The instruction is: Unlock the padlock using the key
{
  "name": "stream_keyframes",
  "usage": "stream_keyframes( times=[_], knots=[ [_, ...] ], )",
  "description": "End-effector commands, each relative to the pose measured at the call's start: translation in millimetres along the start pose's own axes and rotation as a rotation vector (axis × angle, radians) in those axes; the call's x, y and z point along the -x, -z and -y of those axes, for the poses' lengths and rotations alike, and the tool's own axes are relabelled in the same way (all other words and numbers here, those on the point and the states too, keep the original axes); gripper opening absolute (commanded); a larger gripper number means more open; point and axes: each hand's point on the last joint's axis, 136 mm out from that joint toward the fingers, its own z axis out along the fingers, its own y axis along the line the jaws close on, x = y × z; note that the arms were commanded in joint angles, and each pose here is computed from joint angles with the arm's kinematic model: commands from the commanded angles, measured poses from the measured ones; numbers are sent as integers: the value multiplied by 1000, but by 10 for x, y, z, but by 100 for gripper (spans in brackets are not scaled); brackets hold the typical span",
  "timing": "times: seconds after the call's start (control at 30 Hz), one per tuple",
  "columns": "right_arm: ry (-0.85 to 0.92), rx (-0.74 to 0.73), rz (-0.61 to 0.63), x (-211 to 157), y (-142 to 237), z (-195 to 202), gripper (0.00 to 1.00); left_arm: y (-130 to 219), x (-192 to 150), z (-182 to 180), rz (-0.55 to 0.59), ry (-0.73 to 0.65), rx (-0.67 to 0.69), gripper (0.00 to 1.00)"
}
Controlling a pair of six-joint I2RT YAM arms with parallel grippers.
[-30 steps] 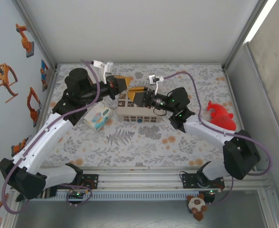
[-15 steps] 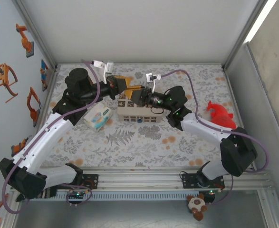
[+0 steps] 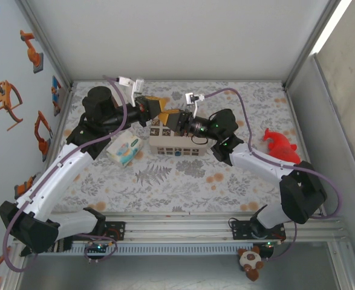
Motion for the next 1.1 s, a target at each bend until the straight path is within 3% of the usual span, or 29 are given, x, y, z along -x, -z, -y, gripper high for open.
stream_keyframes(
  times=[0.0,0.17,0.23,0.33,0.53,0.67,0.77,0.87,1.07],
  knots=[
    [44,54,26,138,-57,-176,17,23,59,65,13,-18,-30,0],
    [43,51,28,132,-51,-167,11,20,12,67,-2,-15,-36,0],
    [41,45,29,129,-48,-155,3,21,-3,50,-7,-11,-30,2],
    [43,31,31,117,-36,-126,0,41,16,22,4,-2,-12,32],
    [78,-95,-11,-40,45,110,0,253,228,-220,94,118,95,53],
    [160,-259,-77,-157,170,330,0,529,331,-378,152,212,190,56],
    [304,-424,-149,-190,319,447,0,752,269,-568,166,333,303,58],
    [474,-574,-195,-156,478,512,0,940,91,-781,164,550,403,60],
    [823,-782,-282,-31,686,526,0,1042,-188,-892,198,864,437,60]
  ],
)
